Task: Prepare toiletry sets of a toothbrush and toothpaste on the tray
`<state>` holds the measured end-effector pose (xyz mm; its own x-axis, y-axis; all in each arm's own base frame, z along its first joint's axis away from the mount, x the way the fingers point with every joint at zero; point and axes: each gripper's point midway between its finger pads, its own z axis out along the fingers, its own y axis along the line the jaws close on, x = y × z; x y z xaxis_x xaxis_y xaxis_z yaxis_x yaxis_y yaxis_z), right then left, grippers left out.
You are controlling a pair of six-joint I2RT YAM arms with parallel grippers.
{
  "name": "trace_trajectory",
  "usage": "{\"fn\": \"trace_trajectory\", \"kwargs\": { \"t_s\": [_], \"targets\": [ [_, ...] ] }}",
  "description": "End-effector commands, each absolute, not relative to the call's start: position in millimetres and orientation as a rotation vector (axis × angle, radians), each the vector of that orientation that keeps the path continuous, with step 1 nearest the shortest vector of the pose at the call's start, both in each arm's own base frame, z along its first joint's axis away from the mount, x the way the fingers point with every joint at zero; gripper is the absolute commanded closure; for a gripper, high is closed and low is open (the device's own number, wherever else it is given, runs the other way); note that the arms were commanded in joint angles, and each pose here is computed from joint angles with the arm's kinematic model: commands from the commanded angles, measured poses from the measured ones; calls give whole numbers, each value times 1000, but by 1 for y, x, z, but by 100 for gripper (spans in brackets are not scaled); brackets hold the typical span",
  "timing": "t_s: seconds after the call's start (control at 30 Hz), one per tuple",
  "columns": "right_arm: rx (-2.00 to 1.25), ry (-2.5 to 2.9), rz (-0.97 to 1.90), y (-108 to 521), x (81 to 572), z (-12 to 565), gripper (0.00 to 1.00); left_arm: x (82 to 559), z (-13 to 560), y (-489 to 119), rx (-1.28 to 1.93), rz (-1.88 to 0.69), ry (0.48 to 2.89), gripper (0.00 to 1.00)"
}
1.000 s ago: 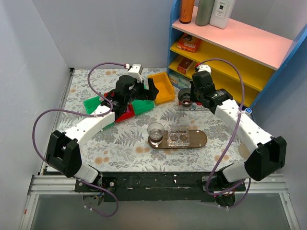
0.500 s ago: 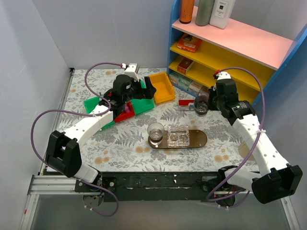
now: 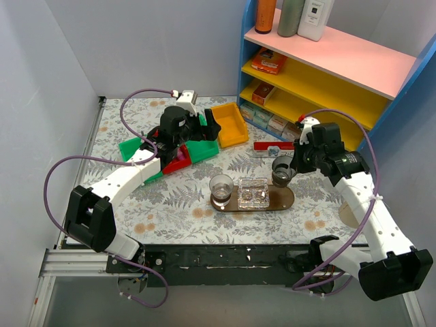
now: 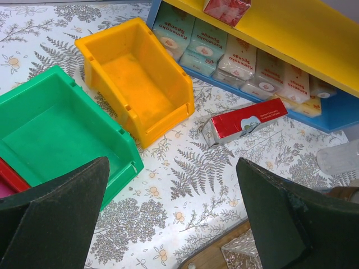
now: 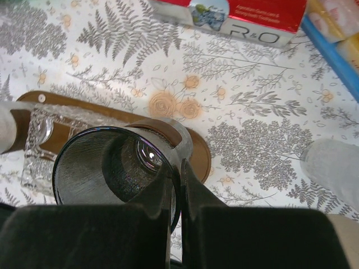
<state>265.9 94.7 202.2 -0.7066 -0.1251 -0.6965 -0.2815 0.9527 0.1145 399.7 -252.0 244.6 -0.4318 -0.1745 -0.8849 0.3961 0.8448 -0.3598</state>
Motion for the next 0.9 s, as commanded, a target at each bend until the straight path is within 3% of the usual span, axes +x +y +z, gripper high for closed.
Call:
{"fn": "trace_trajectory", "kwargs": {
  "t_s": [0.0,0.3,0.6,0.87],
  "targets": [
    [-398,2288,384,109,256,218,99,394,265,-247,176,-642,1857,2],
    [-397,2308,339,101,250,213,99,386,268,-259,245,-706,1852,2],
    [-514,2286,280,100,259,209,99,306,281,-344,696,-1110,1782,2],
    [-586,2239,299,107,267,211,99,262,294,-393,835,-1401,1765,3]
  ]
}}
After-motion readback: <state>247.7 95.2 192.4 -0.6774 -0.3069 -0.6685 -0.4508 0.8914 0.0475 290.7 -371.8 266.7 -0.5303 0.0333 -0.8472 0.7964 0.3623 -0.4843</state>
